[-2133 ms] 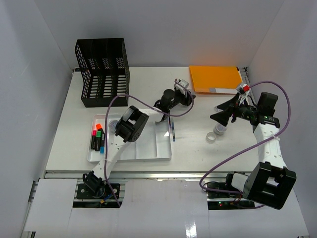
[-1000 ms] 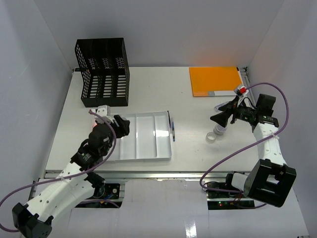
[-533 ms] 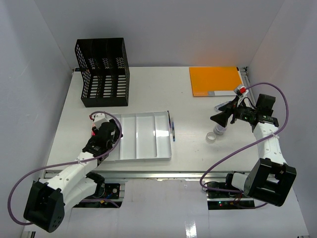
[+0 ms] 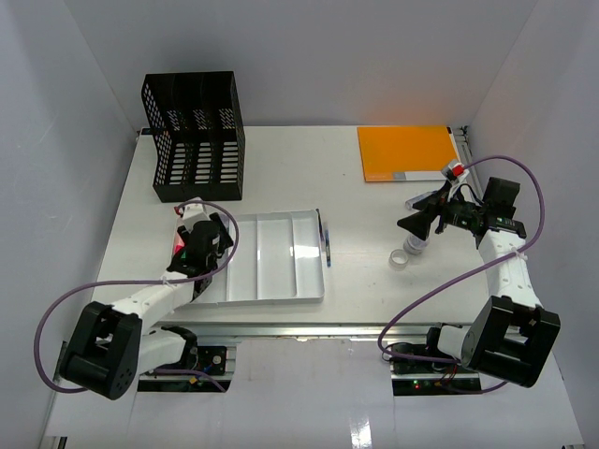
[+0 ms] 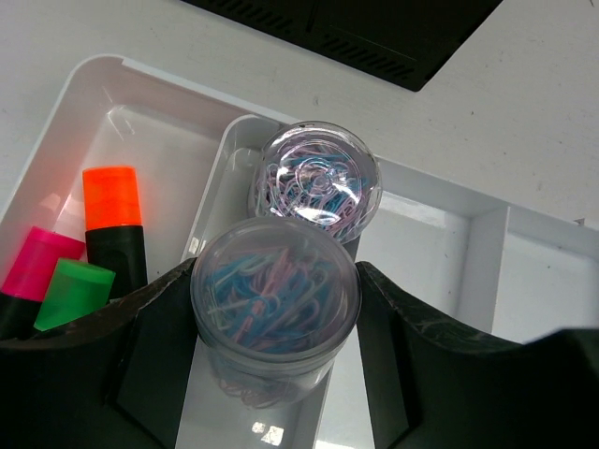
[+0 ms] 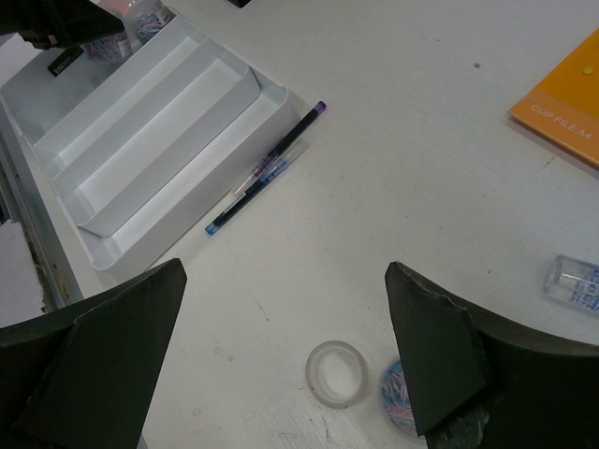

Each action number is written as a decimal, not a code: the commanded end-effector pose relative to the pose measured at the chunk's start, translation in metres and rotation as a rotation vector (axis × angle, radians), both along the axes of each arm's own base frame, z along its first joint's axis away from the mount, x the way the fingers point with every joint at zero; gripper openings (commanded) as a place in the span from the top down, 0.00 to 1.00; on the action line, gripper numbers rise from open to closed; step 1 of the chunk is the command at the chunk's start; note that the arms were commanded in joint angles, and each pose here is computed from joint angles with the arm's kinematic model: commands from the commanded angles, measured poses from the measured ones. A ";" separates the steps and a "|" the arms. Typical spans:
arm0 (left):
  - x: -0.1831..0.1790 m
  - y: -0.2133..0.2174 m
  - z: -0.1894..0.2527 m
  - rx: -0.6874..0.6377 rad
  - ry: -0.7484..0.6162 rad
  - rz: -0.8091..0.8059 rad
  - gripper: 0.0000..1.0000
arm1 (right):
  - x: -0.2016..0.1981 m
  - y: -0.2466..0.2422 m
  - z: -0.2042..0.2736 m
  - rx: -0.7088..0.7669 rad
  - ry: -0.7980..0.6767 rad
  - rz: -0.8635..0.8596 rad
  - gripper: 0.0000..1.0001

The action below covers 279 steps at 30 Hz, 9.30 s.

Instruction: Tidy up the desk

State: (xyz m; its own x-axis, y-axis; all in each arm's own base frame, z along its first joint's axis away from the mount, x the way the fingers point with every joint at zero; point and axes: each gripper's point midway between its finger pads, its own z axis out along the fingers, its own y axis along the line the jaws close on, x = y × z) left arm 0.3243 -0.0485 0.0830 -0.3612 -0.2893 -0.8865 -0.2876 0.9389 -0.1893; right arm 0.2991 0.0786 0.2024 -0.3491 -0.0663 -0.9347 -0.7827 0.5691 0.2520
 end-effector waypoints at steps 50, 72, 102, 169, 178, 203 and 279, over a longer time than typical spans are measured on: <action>-0.093 -0.074 0.149 -0.087 -0.254 -0.699 0.02 | 0.038 -0.071 -0.136 -0.482 0.568 -0.526 0.10; -0.103 -0.074 0.169 -0.090 -0.340 -0.719 0.02 | 0.046 -0.028 -0.095 -0.565 0.359 -0.288 0.88; -0.140 -0.048 0.231 -0.065 -0.696 -0.642 0.02 | -0.079 0.452 -0.003 -0.415 -0.343 0.965 0.87; 0.041 -0.242 0.099 -0.283 0.260 -0.672 0.22 | 0.029 0.002 0.036 0.002 0.006 -0.192 0.21; 0.082 -0.313 0.054 -0.088 0.441 -0.653 0.44 | 0.023 -0.010 0.021 -0.035 -0.011 -0.261 0.21; 0.068 -0.316 0.002 0.247 0.454 -0.313 0.62 | 0.023 -0.011 0.019 -0.031 0.006 -0.272 0.20; 0.025 -0.370 0.008 0.071 0.462 -0.525 0.79 | 0.027 -0.015 0.010 -0.043 0.030 -0.291 0.20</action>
